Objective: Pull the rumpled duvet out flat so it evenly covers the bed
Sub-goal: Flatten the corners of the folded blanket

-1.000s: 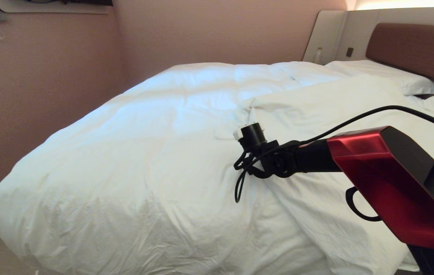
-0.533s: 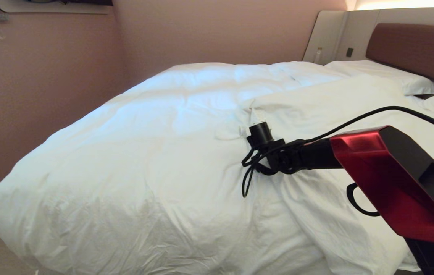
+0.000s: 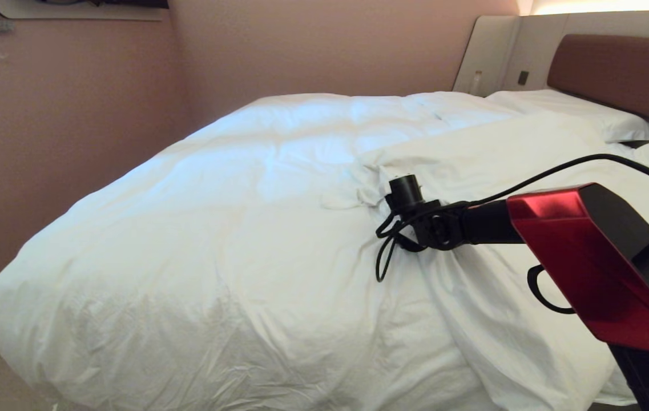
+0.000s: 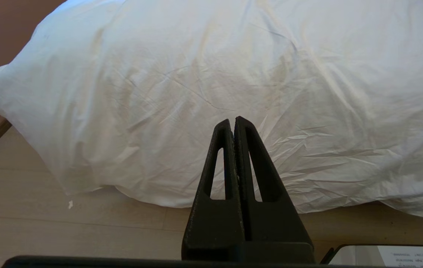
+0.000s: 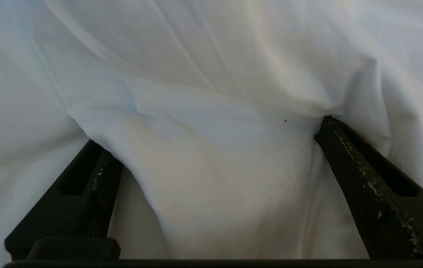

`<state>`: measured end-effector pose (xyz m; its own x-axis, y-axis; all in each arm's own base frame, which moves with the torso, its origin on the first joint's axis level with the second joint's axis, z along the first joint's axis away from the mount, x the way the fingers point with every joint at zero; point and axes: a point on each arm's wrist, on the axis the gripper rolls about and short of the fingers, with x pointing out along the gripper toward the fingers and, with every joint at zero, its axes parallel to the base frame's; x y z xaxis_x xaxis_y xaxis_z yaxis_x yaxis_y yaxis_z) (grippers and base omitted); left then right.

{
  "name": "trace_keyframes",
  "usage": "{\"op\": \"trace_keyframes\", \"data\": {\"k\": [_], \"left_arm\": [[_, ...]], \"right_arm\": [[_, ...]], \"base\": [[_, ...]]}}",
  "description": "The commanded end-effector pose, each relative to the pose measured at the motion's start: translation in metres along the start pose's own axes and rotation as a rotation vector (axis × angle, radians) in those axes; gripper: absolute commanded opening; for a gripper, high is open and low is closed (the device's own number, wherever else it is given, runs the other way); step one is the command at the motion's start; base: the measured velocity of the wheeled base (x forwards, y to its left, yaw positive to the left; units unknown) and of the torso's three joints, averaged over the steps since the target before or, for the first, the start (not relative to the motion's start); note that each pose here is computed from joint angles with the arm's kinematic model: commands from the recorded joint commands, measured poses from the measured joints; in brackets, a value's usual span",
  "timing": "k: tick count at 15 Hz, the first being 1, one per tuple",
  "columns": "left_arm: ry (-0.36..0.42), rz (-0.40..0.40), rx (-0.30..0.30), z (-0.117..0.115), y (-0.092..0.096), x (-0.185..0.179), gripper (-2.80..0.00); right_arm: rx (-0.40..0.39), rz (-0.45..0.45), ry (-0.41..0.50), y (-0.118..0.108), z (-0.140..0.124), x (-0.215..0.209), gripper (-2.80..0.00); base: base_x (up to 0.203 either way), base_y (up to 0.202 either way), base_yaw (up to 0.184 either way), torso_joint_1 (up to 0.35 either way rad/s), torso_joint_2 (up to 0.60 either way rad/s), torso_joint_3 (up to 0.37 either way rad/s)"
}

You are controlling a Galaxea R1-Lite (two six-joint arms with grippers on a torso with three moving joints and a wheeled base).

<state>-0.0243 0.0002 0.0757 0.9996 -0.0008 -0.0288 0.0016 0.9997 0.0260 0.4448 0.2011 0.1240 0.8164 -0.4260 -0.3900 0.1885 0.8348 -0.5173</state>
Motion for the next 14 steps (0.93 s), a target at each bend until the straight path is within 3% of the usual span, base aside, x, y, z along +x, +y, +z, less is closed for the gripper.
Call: {"op": "trace_keyframes", "data": {"k": [1, 4, 6, 14], "left_arm": [[0.000, 0.000, 0.000, 0.000, 0.000, 0.000, -2.80], [0.000, 0.001, 0.000, 0.000, 0.000, 0.000, -2.80], [0.000, -0.001, 0.000, 0.000, 0.000, 0.000, -2.80], [0.000, 0.001, 0.000, 0.000, 0.000, 0.000, -2.80]], "right_arm": [[0.007, -0.005, -0.018, 0.000, 0.005, -0.009, 0.00], [-0.018, 0.030, -0.063, 0.015, 0.012, -0.033, 0.00], [-0.038, 0.007, -0.075, 0.020, 0.014, -0.040, 0.00], [-0.094, -0.059, -0.051, 0.010, 0.015, -0.024, 0.00]], "base": [[0.000, 0.000, 0.000, 0.000, 0.00, 0.000], [0.000, 0.000, 0.000, 0.000, 0.00, 0.000], [0.000, 0.000, 0.000, 0.000, 0.00, 0.000], [0.000, 0.000, 0.000, 0.000, 0.00, 0.000]]}}
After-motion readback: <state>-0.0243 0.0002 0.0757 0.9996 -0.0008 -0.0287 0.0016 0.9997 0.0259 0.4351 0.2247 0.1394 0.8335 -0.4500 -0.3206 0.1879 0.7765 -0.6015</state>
